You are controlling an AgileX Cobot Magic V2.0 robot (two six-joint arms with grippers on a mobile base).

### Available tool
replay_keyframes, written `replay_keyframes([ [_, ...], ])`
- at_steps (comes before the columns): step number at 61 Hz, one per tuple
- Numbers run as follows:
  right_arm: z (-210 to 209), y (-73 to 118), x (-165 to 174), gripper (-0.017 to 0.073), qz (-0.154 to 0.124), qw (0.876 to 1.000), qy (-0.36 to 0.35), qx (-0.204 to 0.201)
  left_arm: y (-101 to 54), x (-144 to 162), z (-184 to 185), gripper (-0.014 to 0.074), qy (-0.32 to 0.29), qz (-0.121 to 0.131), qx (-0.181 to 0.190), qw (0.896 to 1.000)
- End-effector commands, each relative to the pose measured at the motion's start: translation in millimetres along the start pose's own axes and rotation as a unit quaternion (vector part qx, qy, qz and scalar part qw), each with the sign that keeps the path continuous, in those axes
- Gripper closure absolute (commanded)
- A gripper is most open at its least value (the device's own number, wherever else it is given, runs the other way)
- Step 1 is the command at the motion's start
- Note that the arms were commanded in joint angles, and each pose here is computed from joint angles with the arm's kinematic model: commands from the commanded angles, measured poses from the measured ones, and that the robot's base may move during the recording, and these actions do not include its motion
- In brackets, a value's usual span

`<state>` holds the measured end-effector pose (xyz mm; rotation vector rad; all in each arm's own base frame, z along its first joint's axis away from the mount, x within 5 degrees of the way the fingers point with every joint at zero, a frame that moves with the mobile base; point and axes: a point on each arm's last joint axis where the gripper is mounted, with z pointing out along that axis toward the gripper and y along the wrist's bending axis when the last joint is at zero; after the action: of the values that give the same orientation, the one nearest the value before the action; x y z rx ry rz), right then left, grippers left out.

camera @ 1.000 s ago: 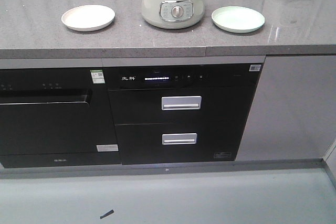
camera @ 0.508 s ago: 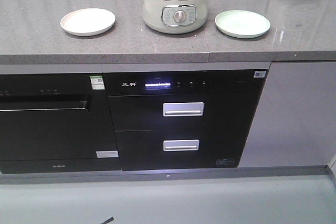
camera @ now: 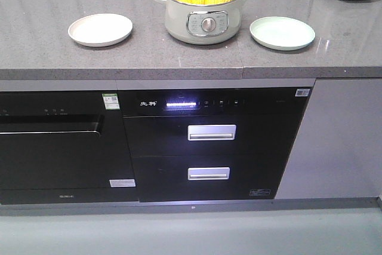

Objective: Distribute corn equally
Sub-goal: 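Align the base in front of the corn pot between the plates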

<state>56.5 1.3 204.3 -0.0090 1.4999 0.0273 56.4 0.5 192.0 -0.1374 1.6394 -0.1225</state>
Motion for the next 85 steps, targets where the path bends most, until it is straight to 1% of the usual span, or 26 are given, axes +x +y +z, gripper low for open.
replay_keyframes([
  [1,-0.2,-0.2,-0.8,0.0564,-0.008,0.999,-0.031,0.002,-2.8,-15.2,-2.3,0.0600,-0.053,-0.005,0.011,0.999],
  [85,-0.2,-0.2,-0.8,0.0564,-0.008,0.999,-0.031,0.002,-2.8,-15.2,-2.3,0.0600,-0.053,-0.005,0.011,0.999],
])
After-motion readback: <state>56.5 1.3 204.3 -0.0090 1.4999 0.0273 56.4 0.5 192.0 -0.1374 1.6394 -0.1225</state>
